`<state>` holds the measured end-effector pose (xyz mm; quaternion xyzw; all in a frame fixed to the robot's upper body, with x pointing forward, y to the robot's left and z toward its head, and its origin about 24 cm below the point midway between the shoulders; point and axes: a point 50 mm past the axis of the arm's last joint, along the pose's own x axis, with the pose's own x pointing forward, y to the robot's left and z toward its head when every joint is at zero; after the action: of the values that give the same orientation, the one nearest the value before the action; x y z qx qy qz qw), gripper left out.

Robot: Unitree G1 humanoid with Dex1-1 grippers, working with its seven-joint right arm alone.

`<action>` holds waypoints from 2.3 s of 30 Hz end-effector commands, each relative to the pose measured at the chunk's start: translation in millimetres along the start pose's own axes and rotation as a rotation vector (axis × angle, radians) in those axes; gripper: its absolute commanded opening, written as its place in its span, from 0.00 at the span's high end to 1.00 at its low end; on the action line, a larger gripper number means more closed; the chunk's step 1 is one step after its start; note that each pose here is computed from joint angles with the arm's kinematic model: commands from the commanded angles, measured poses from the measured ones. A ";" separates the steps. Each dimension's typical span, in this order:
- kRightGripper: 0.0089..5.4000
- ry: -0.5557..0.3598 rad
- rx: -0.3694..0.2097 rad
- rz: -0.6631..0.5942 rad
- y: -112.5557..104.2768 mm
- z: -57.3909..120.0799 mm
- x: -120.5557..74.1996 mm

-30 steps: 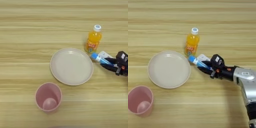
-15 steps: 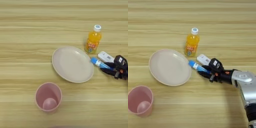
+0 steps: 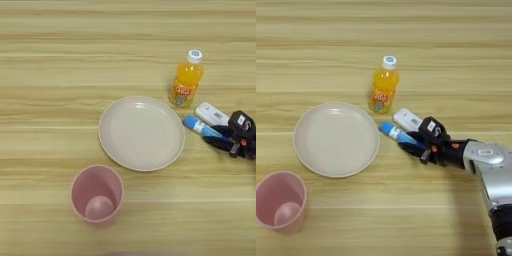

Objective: Move the objects on the table

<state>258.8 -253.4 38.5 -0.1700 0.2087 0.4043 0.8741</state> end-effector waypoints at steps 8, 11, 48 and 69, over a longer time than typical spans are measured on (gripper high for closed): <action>0.61 -0.033 -0.113 -0.080 -20.3 25.9 -8.3; 0.52 -0.038 -0.111 -0.081 -20.9 26.8 -8.3; 0.01 -0.390 -0.058 0.149 70.5 102.5 35.1; 0.01 -0.237 -0.096 0.087 82.7 89.8 76.2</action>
<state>243.8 -116.9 40.0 -0.1180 0.1576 0.4775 0.8563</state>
